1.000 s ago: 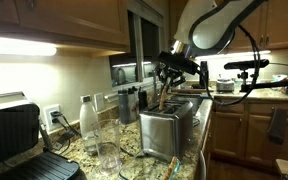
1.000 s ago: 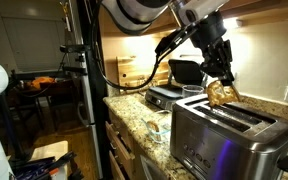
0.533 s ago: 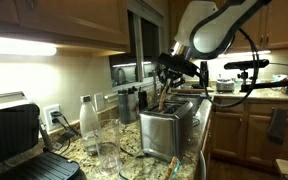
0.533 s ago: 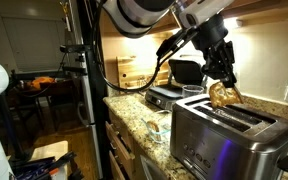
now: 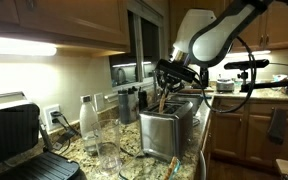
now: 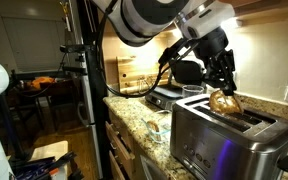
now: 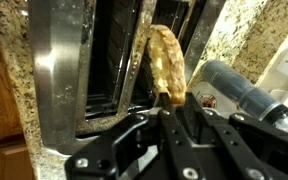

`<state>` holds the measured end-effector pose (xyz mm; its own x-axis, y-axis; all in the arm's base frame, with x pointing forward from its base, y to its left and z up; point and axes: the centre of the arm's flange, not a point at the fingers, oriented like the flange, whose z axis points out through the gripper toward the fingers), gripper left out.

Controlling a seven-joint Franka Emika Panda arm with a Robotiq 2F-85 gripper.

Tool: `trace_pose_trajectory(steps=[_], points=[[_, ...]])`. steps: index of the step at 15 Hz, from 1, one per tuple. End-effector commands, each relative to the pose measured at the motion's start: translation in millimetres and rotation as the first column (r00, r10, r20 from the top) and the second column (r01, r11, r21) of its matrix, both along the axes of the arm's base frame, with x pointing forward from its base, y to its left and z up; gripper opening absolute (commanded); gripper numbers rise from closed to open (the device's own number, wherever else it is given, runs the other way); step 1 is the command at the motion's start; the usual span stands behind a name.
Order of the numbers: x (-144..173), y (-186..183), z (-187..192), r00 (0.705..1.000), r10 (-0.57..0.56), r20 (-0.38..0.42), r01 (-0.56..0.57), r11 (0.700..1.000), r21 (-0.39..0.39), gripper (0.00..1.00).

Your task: Put the slices of bread in the toaster

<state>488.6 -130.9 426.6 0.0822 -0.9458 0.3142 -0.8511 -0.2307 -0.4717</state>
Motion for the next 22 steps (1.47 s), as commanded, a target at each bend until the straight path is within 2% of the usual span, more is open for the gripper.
trace_pose_trajectory(steps=[1,7,9,15,22], points=[[-6.4,5.2,-4.5,1.0,-0.017,0.021,0.017,1.0,-0.015,0.51],[-12.6,12.4,5.3,1.0,-0.007,0.014,0.008,0.999,-0.045,0.89],[-14.4,17.7,7.8,1.0,-0.001,0.01,0.001,0.999,-0.049,0.99],[-15.2,37.1,12.7,1.0,0.023,0.003,-0.023,0.998,-0.055,1.0],[-22.2,59.8,0.1,0.999,0.03,-0.025,-0.031,0.999,-0.034,1.0]])
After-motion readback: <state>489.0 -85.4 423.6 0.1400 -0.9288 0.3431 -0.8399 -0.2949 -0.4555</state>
